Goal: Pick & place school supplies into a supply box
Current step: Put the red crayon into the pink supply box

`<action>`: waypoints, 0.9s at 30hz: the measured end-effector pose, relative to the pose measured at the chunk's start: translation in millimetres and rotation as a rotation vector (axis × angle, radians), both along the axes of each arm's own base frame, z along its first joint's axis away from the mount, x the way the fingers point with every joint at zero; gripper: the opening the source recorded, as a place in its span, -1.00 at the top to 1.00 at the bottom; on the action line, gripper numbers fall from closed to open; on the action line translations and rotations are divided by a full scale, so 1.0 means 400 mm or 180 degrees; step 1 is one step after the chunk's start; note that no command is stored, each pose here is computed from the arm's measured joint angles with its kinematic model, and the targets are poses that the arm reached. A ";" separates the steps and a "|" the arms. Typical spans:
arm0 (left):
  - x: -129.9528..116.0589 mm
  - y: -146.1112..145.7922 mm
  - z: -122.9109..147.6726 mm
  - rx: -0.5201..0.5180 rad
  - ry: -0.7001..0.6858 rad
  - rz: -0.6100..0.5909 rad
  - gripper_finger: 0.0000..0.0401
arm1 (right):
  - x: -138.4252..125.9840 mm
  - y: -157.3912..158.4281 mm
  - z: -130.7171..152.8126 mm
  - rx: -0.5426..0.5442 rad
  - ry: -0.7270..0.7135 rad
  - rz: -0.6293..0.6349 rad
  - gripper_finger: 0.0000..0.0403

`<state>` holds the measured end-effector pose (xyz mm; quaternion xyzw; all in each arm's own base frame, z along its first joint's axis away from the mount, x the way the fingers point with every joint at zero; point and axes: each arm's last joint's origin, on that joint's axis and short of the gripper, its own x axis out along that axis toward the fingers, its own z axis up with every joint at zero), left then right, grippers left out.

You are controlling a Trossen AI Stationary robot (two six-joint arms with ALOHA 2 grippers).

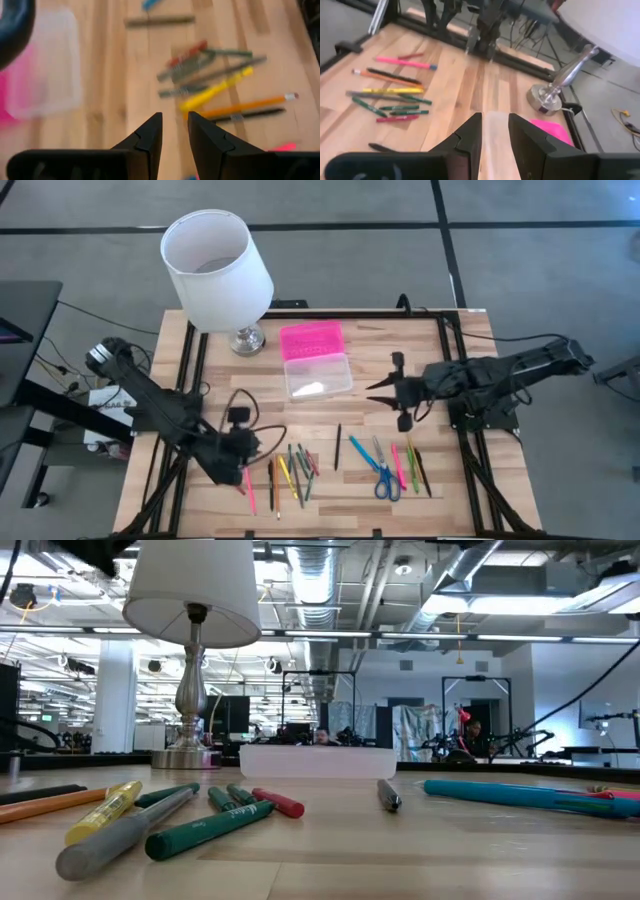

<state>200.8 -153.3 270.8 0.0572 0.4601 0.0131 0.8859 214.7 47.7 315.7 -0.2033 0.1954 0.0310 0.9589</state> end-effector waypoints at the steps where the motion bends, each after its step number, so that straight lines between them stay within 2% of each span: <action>1: 0.002 -0.008 -0.015 -0.0038 0.0120 0.0042 0.57 | 0.007 0.005 -0.003 -0.0015 0.0041 0.0011 0.54; 5: 0.024 -0.037 -0.078 -0.0094 0.0564 0.0050 0.57 | 0.017 0.014 -0.009 -0.0032 0.0090 0.0040 0.54; 13: 0.050 -0.068 -0.183 0.0037 0.1212 0.0021 0.57 | 0.016 0.033 -0.014 0.0061 0.0122 0.0131 0.54; 19: 0.045 -0.083 -0.198 -0.0274 0.1403 0.0310 0.57 | 0.010 0.053 -0.014 0.0099 0.0135 0.0233 0.54; 27: -0.018 -0.152 -0.198 -0.0459 0.1338 0.0516 0.57 | -0.002 0.080 -0.019 0.0073 0.0208 0.0392 0.54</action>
